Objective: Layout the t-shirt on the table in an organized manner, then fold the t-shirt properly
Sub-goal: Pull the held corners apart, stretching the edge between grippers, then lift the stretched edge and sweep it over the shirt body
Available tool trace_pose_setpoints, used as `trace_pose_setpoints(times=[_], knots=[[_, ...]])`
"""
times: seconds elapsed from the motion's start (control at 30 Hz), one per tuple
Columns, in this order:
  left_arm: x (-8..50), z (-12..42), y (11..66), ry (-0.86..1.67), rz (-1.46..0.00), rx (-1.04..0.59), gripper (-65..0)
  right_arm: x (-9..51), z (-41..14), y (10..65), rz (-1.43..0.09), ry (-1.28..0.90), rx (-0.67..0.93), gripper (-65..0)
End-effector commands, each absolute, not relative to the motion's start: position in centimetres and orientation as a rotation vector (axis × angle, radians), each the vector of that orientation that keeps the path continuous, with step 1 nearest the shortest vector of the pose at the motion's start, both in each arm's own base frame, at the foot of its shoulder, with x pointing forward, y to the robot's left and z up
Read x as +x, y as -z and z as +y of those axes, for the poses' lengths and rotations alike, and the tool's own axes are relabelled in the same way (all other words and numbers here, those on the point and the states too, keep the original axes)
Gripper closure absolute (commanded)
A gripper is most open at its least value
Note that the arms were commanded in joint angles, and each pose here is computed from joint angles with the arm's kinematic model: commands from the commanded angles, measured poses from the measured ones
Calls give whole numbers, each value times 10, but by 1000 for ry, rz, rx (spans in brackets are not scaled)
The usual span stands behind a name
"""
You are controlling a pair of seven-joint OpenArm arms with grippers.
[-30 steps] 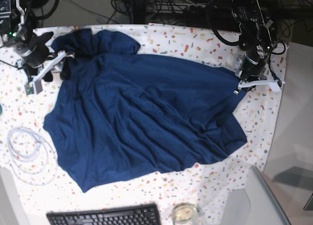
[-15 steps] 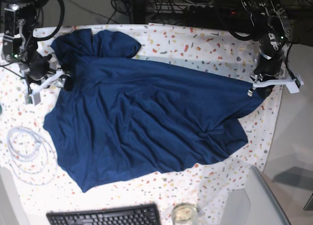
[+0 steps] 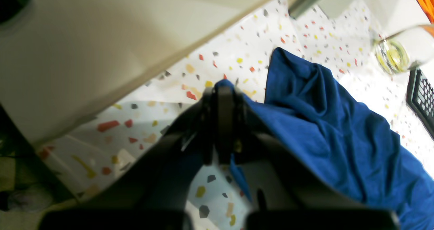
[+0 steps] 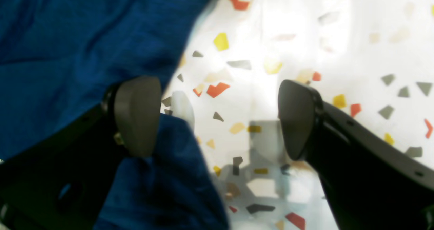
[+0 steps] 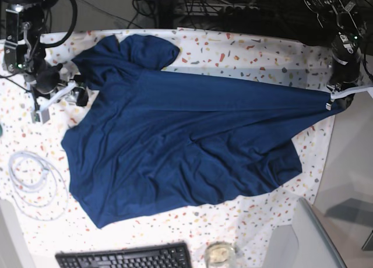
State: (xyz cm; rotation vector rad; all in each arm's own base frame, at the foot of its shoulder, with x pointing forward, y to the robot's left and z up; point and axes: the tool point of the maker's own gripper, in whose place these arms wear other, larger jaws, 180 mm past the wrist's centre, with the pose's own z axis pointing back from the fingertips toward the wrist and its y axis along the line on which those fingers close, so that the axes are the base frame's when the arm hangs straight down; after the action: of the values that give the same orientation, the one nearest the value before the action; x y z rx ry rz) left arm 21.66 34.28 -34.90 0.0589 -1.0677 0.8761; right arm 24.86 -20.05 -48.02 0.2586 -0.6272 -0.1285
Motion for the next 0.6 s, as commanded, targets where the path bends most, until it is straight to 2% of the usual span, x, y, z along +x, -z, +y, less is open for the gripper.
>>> trace_pose_setpoints(times=[0.0, 0.23, 0.57], knots=[[219, 356, 330, -872, -1135, 92, 0, 268, -206, 464, -696, 119, 258, -507], [213, 358, 334, -872, -1120, 105, 0, 295, -207, 455, -735, 127, 266, -507], [212, 359, 335, -878, -1118, 106, 0, 330, -205, 471, -696, 164, 326, -507]])
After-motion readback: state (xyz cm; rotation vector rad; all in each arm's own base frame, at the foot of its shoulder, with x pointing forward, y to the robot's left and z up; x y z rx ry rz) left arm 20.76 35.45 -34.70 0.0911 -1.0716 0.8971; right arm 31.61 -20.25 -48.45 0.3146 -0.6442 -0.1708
